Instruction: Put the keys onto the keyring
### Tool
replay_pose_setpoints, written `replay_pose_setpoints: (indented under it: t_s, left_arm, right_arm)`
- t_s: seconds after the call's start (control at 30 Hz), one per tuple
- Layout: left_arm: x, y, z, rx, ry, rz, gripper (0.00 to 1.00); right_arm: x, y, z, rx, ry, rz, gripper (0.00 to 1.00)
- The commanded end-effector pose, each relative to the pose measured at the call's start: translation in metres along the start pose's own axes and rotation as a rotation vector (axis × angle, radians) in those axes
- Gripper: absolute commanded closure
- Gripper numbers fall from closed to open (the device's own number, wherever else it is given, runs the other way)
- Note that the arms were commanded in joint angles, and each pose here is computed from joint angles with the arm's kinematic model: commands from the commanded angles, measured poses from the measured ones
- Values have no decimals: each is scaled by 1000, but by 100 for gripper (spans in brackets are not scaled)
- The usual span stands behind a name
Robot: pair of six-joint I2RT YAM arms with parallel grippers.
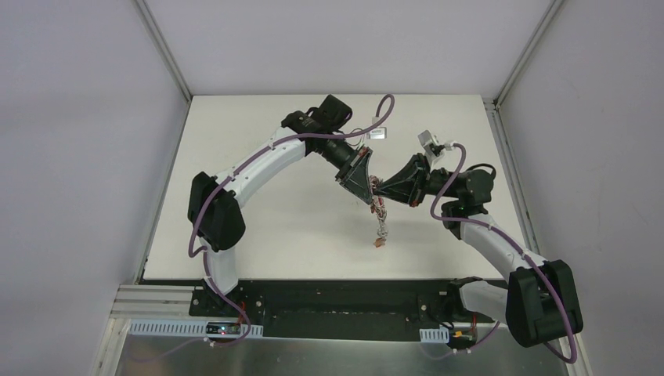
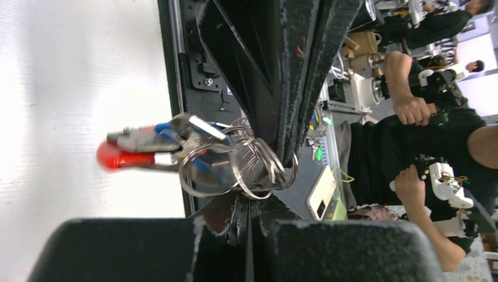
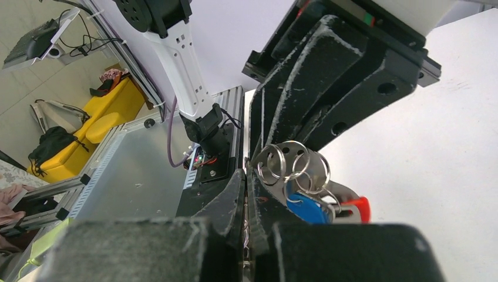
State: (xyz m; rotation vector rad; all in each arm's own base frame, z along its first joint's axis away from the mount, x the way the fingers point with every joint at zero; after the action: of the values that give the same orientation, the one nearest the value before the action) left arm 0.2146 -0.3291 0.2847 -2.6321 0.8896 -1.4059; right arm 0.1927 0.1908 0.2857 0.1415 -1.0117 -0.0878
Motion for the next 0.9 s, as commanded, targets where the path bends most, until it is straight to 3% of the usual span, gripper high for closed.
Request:
replay_pose_setpoints:
  t_s: [0.0, 0.53, 0.77, 0.87]
  left_arm:
    - [18, 5, -7, -54, 67, -72, 100]
    - [29, -4, -17, -39, 72, -131, 100]
    - [17, -12, -19, 21, 94, -85, 100]
    - [12, -16, -24, 42, 131, -47, 93]
  right_arm:
    - [14, 3, 12, 25, -112, -61, 100]
    - [14, 1, 9, 9, -122, -60, 100]
    - [15, -2, 8, -3, -120, -59, 100]
    - [15, -2, 7, -2, -119, -55, 100]
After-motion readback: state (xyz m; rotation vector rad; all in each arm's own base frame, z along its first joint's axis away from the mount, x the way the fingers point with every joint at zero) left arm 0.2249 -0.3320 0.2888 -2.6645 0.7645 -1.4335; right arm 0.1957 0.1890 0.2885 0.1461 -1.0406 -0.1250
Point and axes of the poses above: each gripper's point midway between its finger pads, its own y axis out along the fingers, its own z axis along the line the jaws close on, x = y × z, the point moved 5 cm from there along -y, back along the fingers, and after that the axes turned 11 degrees about y, right-handed, at the moved point
